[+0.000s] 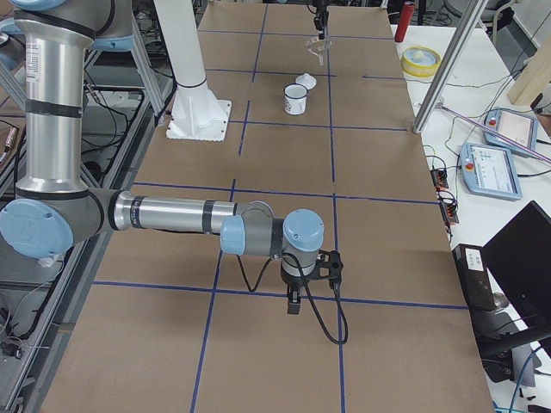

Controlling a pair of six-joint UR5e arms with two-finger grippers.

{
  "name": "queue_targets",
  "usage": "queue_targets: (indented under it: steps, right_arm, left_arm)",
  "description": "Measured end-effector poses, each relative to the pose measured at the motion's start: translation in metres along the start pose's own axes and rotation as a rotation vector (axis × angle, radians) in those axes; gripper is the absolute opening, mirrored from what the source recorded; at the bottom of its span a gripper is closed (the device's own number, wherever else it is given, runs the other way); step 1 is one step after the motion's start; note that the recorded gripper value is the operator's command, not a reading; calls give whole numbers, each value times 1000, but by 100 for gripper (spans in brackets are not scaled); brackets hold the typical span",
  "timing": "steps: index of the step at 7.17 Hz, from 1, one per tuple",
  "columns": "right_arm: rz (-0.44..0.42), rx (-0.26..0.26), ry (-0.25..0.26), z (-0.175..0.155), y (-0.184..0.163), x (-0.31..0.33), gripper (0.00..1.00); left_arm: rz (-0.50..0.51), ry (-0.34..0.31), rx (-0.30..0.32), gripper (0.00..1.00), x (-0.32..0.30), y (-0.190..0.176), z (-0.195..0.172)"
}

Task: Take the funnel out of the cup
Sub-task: 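Lift the funnel out of the mug and carry it farther from the robot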

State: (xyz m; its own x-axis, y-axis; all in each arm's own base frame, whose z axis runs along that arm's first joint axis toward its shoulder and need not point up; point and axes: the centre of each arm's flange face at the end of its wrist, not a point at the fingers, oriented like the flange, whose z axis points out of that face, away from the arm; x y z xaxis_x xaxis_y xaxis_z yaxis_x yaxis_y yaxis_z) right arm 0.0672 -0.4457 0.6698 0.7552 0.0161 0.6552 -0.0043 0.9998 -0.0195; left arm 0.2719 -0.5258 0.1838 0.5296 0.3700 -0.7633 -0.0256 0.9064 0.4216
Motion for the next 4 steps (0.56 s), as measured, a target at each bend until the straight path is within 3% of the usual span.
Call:
queue_targets:
  steps: [2, 4]
  right_arm:
    - [0, 0, 0, 0, 0, 0, 100]
    - [0, 0, 0, 0, 0, 0, 100]
  left_arm:
    - [57, -47, 184, 0, -42, -18, 30]
    - [30, -111, 370, 0, -89, -23, 63]
